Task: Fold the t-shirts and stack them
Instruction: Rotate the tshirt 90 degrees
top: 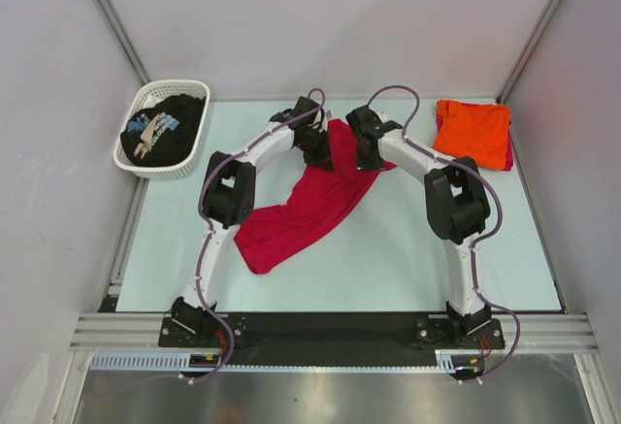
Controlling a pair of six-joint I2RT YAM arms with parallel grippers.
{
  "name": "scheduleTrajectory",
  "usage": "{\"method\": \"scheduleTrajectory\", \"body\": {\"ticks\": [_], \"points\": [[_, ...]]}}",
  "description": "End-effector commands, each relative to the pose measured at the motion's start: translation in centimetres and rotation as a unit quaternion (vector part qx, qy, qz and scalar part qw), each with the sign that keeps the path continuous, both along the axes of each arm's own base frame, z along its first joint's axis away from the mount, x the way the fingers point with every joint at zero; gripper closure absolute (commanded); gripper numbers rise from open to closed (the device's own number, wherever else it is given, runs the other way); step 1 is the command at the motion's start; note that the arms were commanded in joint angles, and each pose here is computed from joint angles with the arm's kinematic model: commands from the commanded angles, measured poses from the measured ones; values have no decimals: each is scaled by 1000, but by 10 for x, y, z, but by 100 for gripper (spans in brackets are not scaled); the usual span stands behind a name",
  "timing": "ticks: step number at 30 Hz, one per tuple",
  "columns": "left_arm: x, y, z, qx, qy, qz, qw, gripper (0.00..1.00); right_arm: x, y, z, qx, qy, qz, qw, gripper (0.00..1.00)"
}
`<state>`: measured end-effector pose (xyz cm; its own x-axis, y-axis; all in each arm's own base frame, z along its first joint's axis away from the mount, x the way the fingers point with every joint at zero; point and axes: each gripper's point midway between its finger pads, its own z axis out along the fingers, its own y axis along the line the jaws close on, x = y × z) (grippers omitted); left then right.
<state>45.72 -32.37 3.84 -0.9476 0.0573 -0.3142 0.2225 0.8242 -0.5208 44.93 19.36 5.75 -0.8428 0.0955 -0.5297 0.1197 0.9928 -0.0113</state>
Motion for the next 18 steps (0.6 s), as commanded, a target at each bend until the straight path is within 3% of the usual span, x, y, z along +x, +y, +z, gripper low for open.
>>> {"method": "scheduleTrajectory", "body": {"ticks": [1, 9, 11, 18], "points": [[21, 15, 7, 36, -41, 15, 998, 100, 13, 1, -8, -10, -10, -6, 1000, 100], [15, 51, -18, 138, -25, 21, 990, 100, 24, 24, -38, 21, 39, 10, 999, 100], [16, 58, -19, 153, -31, 19, 988, 100, 19, 25, -49, 17, 71, 11, 997, 100], [22, 84, -29, 177, -17, 35, 984, 100, 41, 41, -61, 29, 68, 28, 997, 100]]}}
